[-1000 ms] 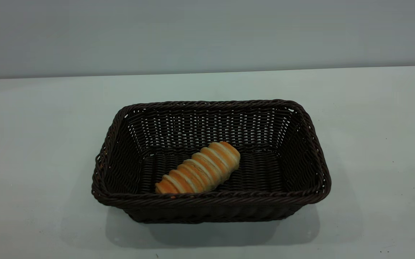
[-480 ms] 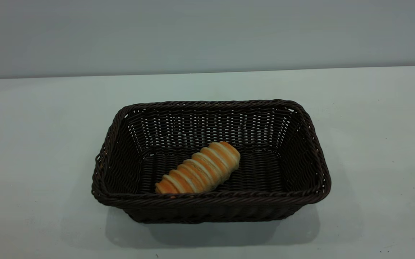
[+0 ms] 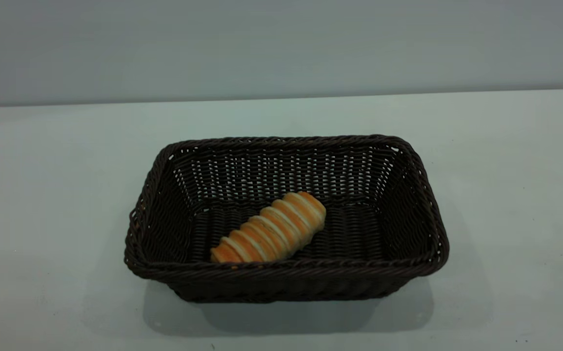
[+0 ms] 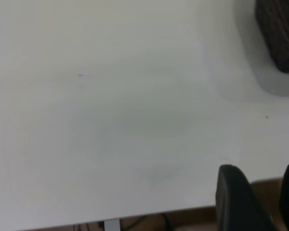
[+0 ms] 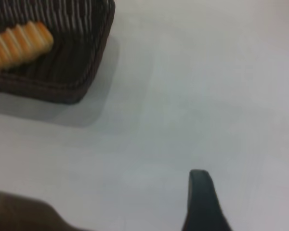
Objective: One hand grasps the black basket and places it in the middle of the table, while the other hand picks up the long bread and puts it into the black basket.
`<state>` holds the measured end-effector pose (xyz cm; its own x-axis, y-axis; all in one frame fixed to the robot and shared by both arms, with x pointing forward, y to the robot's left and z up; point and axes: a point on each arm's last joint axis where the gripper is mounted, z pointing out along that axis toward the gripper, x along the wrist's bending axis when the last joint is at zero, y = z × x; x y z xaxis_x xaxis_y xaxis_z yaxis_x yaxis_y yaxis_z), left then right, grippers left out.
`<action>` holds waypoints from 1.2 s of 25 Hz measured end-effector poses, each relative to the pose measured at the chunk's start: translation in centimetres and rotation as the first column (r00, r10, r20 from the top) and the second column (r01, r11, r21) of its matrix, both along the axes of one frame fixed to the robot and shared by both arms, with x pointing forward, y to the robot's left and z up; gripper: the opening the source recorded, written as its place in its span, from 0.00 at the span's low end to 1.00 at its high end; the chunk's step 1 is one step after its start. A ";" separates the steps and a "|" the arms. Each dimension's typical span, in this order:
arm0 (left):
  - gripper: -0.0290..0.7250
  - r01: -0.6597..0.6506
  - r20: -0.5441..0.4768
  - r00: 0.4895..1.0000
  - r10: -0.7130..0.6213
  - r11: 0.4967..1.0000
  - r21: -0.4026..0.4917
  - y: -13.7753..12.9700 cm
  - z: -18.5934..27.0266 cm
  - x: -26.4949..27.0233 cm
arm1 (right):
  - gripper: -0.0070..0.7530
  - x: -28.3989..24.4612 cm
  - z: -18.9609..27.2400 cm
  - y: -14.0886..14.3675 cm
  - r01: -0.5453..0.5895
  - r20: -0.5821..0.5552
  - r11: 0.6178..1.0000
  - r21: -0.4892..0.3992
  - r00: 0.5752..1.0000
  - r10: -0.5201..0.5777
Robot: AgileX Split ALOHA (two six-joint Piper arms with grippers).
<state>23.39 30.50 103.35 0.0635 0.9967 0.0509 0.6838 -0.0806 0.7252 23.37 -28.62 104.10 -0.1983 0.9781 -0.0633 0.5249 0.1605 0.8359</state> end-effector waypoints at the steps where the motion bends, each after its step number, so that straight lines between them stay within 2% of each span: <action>1: 0.39 -0.017 0.011 1.000 0.017 1.000 -0.001 0.0 0.0 -0.2 | 0.67 -0.2 0.0 0.0 -0.001 0.016 1.000 0.001 1.000 0.001; 9: 0.39 -0.041 0.081 0.996 0.041 0.999 -0.005 0.0 -0.1 -1.1 | 0.67 -0.4 0.0 0.0 0.000 0.026 1.000 0.001 1.000 0.000; 30: 0.39 -0.044 0.084 0.995 0.046 0.999 -0.021 -0.1 -0.1 -1.2 | 0.67 -0.4 0.0 0.0 0.000 0.027 1.000 0.001 1.000 0.000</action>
<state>22.20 30.44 103.25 0.0150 0.9993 0.0352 0.6230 -0.0369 0.7813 22.93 -28.60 104.06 -0.1964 0.9782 -0.0674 0.5022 0.1593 0.8499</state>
